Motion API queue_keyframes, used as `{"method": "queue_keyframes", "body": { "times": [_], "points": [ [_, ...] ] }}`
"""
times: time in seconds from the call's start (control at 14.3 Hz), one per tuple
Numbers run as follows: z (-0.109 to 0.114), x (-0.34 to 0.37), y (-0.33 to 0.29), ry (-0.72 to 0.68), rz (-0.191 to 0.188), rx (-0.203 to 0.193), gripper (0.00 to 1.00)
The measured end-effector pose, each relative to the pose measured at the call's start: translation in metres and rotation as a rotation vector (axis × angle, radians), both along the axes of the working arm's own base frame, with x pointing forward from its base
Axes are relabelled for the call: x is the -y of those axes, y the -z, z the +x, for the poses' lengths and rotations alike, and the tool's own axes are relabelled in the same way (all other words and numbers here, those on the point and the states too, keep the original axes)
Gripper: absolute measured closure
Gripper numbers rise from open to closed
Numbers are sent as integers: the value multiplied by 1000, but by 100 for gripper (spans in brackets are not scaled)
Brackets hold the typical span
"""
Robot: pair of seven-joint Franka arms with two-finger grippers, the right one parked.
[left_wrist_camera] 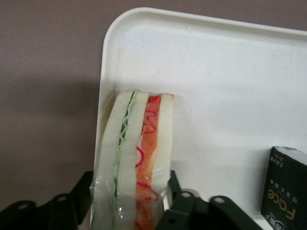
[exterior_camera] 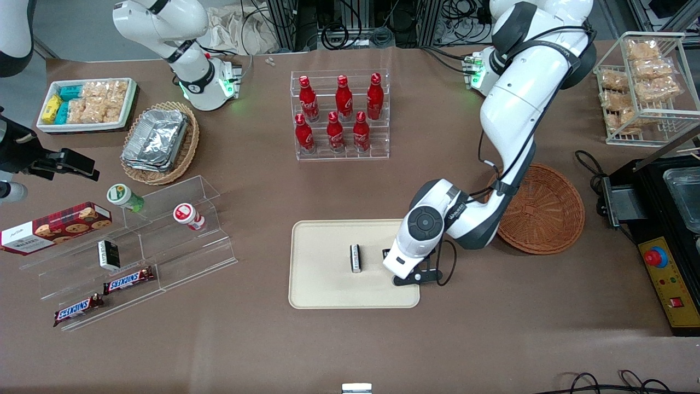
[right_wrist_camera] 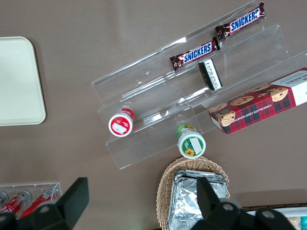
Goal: Place sandwich from basket to tray
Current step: 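Carry the sandwich to the cream tray and lower it beside the black box, then open the left gripper to release the sandwich on the tray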
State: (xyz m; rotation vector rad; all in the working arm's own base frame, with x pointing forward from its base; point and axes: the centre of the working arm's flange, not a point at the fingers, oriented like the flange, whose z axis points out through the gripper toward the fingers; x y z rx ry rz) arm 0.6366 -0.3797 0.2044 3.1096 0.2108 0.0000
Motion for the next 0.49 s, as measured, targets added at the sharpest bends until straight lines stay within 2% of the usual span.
{"method": "queue_keyframes", "body": {
  "times": [0.21, 0.49],
  "points": [
    [6, -2, -6, -15, -4, 14, 1],
    [27, -3, -45, -40, -36, 82, 0]
  ]
}}
